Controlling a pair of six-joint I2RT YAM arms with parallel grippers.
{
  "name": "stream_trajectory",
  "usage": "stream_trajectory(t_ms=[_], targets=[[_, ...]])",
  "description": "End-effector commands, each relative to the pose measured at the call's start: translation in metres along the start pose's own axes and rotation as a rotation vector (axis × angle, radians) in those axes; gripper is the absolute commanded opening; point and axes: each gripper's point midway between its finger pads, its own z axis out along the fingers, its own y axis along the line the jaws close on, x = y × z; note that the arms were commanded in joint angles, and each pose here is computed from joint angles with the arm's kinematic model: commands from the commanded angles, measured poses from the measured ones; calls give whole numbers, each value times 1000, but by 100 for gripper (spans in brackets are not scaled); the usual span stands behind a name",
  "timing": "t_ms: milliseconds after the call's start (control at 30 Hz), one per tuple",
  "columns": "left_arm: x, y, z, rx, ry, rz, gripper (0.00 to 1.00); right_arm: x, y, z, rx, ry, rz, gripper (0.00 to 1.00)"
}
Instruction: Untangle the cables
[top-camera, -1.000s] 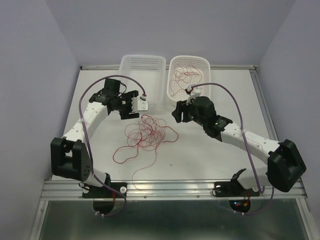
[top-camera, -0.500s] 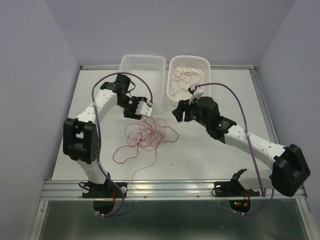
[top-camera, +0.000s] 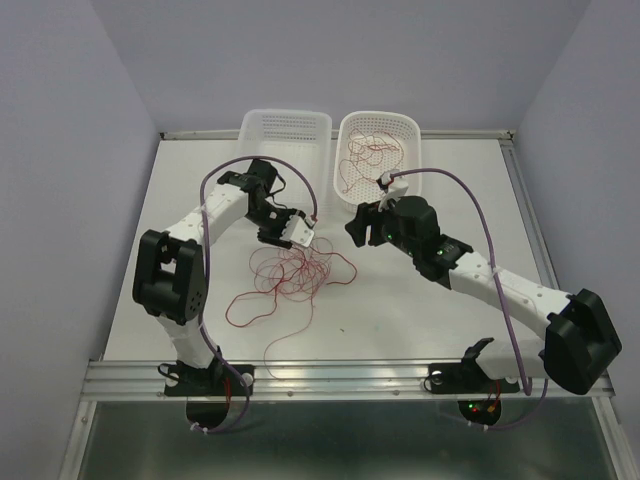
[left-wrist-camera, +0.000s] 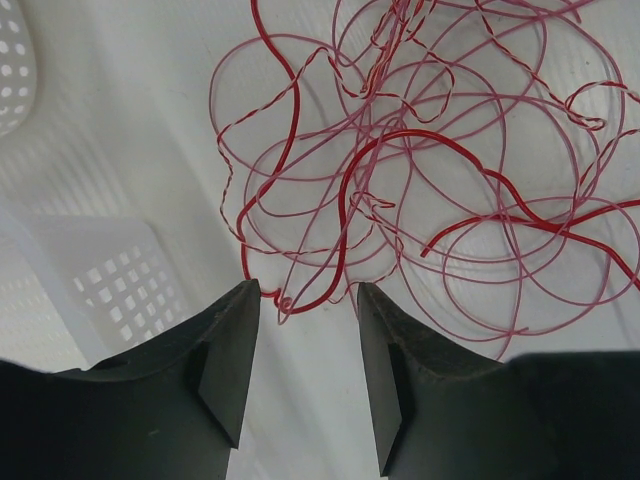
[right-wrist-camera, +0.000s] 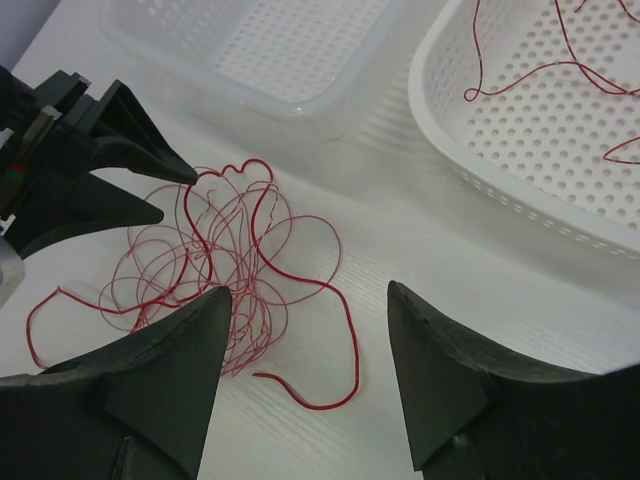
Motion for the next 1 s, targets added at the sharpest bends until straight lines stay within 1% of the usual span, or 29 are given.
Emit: stream_trajectory(t_ms=[0, 33, 133, 167, 233, 267, 333, 400, 467, 500, 567, 600, 633, 667, 700, 767, 867, 900, 933, 967], targets=[[1, 4, 6, 13, 13, -5, 54, -12, 5, -2, -30, -54, -3, 69], [2, 5, 8, 13, 17, -5, 54, -12, 6, -2, -32, -56, -1, 69], [5, 11, 13, 4, 20, -18, 39, -13, 7, -5, -39, -59, -2, 69], [4, 14, 13, -4, 17, -18, 23, -13, 7, -5, -41, -60, -1, 69], [1, 20, 9, -23, 12, -20, 10, -12, 8, -5, -45, -61, -1, 69], [-3, 22, 4, -36, 10, -15, 9, -11, 8, -5, -46, -59, 0, 69], [-10, 25, -5, -57, 6, -10, 0, -8, 8, -2, -49, -48, -2, 69], [-20, 31, -21, -104, 10, -1, 0, -2, 9, 0, -58, -32, -4, 69], [-32, 42, -43, -183, 7, -27, 0, 3, 10, 4, -73, -23, -14, 69], [-39, 45, -51, -206, 3, -23, 0, 7, 14, 5, -102, -14, -19, 69], [-51, 48, -66, -255, -20, -24, 0, 11, 15, 6, -125, -38, -26, 69], [-62, 50, -82, -305, -33, -36, 0, 10, 20, 3, -158, -59, -31, 69], [-69, 52, -90, -334, -46, -25, 0, 0, 25, 1, -185, -112, -35, 69], [-75, 51, -96, -350, -57, -14, 0, 5, 26, -1, -199, -115, -46, 70], [-88, 52, -111, -399, -80, -2, 0, -2, 31, -4, -229, -142, -52, 71], [-101, 57, -128, -470, -116, -30, 0, -5, 40, -7, -277, -142, -65, 71], [-129, 68, -166, -605, -191, -89, 0, -14, 55, -14, -359, -178, -81, 72], [-142, 71, -187, -668, -211, -82, 0, -16, 64, -18, -410, -185, -88, 73], [-151, 78, -205, -742, -246, -119, 0, -28, 70, -23, -443, -232, -101, 75], [-159, 80, -221, -793, -265, -117, 0, -34, 80, -28, -496, -250, -114, 76]])
